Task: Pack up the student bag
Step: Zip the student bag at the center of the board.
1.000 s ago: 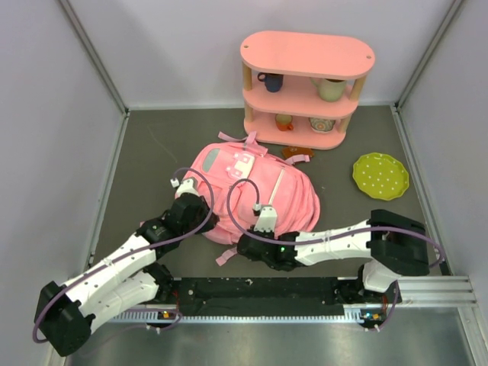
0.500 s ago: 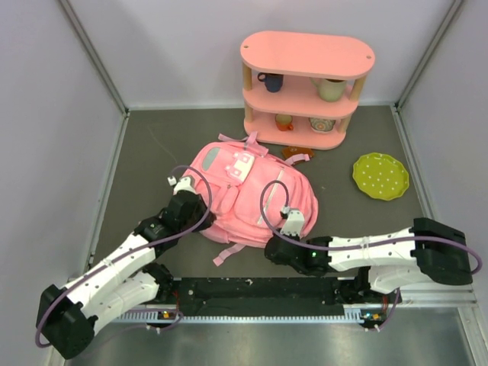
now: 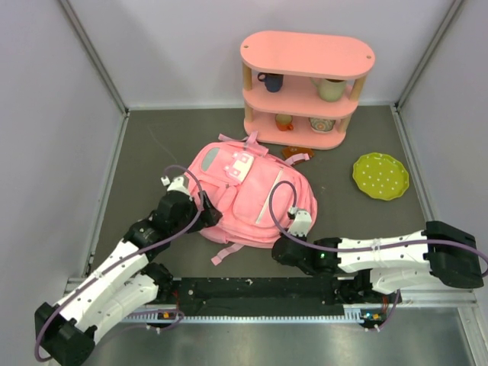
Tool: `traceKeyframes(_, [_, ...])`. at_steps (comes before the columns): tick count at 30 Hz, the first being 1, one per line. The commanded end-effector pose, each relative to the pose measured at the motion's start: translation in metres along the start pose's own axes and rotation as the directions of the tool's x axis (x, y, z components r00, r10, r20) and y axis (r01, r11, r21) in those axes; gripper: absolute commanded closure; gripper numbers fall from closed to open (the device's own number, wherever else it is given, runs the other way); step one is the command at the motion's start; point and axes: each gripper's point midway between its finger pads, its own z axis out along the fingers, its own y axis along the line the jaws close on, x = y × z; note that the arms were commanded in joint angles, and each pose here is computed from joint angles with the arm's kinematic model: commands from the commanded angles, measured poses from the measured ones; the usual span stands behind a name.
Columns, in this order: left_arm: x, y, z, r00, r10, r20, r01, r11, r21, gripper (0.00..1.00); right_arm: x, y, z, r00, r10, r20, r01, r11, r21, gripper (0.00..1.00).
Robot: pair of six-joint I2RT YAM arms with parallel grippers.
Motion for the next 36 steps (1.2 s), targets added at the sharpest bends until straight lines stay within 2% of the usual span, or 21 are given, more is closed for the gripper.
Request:
traceKeyframes(1, [-0.005,-0.025,-0.028,0.994,-0.109,-0.022,0.110,0.989,0.103,0.09,-0.006,0.009,0.002,0.999,0.017,0.027,-0.016,1.000,-0.013,1.00])
traceKeyframes(5, [0.024,-0.021,-0.032,0.967,-0.230,-0.111,0.244,0.961,0.128,0.08,-0.007,0.011,0.002,0.999,0.023,0.030,-0.023,1.000,-0.020,1.00])
traceKeyframes(10, [0.047,-0.011,-0.031,0.927,-0.344,-0.147,0.364,0.922,0.133,0.09,-0.006,0.008,0.001,0.999,0.030,0.033,-0.030,0.999,-0.023,1.00])
traceKeyframes(20, [0.061,0.000,-0.016,0.909,-0.396,-0.129,0.409,0.908,0.088,0.20,-0.008,0.008,0.000,0.998,0.052,0.037,-0.051,0.998,-0.026,1.00])
traceKeyframes(25, [0.069,-0.003,0.005,0.900,-0.418,-0.123,0.430,0.897,0.099,0.38,-0.008,0.010,0.000,0.998,0.050,0.033,-0.049,0.998,-0.030,1.00])
traceKeyframes(30, [0.066,0.005,0.020,0.920,-0.385,-0.075,0.389,0.920,0.041,0.46,-0.008,0.012,-0.002,0.998,0.049,0.033,-0.048,0.998,-0.037,1.00])
traceKeyframes(32, [0.063,0.009,0.023,0.929,-0.367,-0.053,0.369,0.929,0.017,0.74,-0.010,0.011,-0.003,0.998,0.048,0.038,-0.046,0.998,-0.038,1.00])
traceKeyframes(33, [0.056,0.015,0.024,0.933,-0.360,-0.010,0.360,0.933,-0.010,0.80,-0.009,0.008,-0.003,0.998,0.045,0.037,-0.044,0.999,-0.032,1.00])
traceKeyframes(34, [0.055,0.022,0.022,0.935,-0.355,0.003,0.354,0.934,-0.053,0.92,-0.011,0.006,-0.004,0.998,0.045,0.043,-0.044,0.999,-0.030,1.00])
traceKeyframes(36, [0.049,0.032,0.019,0.947,-0.319,0.038,0.321,0.942,-0.096,1.00,-0.010,0.000,-0.005,0.998,0.041,0.047,-0.040,0.999,-0.018,1.00])
